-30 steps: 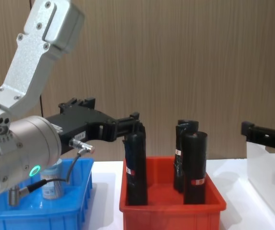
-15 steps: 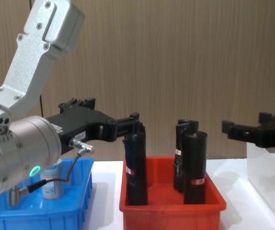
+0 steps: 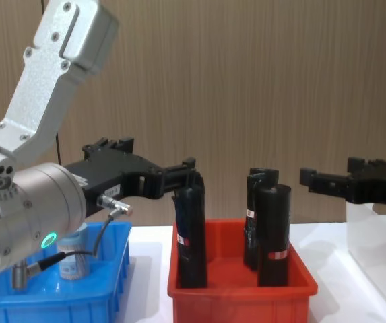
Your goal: Pick the cotton swabs from the blue box and place them into the white box.
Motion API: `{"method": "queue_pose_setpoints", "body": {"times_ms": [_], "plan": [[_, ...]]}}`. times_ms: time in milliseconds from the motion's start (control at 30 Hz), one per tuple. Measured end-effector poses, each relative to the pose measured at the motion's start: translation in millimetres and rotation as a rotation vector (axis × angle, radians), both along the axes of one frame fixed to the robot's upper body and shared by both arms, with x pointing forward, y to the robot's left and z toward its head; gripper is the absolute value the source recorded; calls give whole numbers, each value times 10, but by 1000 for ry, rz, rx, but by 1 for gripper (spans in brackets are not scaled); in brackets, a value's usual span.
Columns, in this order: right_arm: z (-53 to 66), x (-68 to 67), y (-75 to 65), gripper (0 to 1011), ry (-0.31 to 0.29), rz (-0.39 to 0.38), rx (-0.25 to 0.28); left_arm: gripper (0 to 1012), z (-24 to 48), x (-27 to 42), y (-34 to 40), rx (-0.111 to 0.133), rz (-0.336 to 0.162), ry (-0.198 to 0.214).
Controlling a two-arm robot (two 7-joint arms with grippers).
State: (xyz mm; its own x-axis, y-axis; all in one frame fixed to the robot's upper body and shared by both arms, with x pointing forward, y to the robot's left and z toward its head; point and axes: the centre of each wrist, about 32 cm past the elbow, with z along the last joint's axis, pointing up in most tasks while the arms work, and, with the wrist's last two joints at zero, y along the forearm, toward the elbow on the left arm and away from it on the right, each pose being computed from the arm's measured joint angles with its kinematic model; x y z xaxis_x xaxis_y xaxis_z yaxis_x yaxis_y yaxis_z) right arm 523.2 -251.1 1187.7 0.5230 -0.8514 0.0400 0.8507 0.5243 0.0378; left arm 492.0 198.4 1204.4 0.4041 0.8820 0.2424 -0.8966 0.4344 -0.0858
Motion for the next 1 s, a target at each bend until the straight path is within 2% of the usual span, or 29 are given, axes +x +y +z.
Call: {"method": "queue_pose_setpoints", "body": {"times_ms": [233, 1000], "plan": [[-19, 27, -5, 1002, 8, 5, 2, 1004, 0, 0, 0, 0, 0, 0], [-56, 333, 34, 1002, 41, 98, -11, 1004, 0, 0, 0, 0, 0, 0]]}}
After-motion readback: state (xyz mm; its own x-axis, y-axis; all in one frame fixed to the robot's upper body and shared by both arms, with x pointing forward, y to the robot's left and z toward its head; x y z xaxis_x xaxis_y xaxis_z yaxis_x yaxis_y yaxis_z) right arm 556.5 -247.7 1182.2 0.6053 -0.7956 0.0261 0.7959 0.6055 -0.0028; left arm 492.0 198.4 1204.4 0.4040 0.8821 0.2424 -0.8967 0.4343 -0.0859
